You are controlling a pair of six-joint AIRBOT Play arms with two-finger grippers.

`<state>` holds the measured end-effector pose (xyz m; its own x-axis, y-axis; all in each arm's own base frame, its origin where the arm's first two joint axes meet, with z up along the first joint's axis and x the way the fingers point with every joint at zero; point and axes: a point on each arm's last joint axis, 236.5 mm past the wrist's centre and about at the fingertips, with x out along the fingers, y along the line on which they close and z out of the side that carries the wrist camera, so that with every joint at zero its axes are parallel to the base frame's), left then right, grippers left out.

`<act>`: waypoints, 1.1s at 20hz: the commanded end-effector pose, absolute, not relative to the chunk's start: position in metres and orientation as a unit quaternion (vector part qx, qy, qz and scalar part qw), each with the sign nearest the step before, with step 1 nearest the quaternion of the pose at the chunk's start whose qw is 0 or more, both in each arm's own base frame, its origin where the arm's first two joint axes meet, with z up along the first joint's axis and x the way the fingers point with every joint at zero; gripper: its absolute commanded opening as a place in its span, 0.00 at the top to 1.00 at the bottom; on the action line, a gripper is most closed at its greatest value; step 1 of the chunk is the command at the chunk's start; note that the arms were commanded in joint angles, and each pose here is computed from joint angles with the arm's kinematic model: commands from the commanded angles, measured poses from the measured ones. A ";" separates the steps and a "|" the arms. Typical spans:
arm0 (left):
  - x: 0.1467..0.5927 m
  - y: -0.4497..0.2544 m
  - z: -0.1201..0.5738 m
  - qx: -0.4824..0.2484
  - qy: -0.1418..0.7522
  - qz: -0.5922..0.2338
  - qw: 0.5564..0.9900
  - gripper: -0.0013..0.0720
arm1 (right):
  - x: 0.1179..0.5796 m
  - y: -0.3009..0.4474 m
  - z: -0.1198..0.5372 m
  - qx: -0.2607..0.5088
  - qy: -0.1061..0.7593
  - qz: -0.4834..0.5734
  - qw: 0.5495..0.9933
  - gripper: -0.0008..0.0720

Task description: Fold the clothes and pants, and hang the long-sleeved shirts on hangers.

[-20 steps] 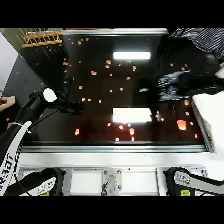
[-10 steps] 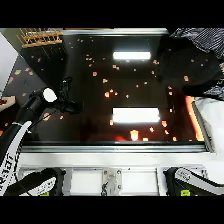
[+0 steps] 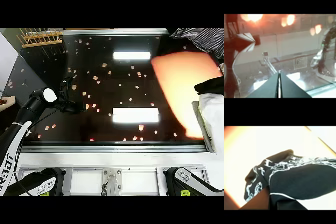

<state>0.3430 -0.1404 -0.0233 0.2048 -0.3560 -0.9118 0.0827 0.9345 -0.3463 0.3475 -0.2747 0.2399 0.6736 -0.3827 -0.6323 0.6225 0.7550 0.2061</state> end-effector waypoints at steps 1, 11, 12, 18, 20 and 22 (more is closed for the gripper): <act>0.343 -0.141 -0.023 -0.111 0.613 -0.143 0.769 0.98 | 0.305 -0.292 0.225 0.183 0.342 -0.354 0.851 0.97; 0.343 -0.141 -0.023 -0.111 0.614 -0.143 0.768 0.98 | 0.212 -0.294 0.099 0.183 0.519 -0.441 0.709 0.97; 0.343 -0.141 -0.023 -0.110 0.614 -0.143 0.768 0.98 | 0.207 -0.293 0.092 0.181 0.528 -0.441 0.703 0.97; 0.343 -0.140 -0.024 -0.110 0.615 -0.143 0.768 0.98 | 0.195 -0.289 0.073 0.181 0.552 -0.441 0.684 0.96; 0.343 -0.140 -0.024 -0.110 0.615 -0.143 0.768 0.98 | 0.193 -0.288 0.072 0.183 0.555 -0.441 0.681 0.62; 0.343 -0.140 -0.024 -0.110 0.615 -0.143 0.768 0.98 | 0.192 -0.285 0.072 0.186 0.557 -0.439 0.680 0.05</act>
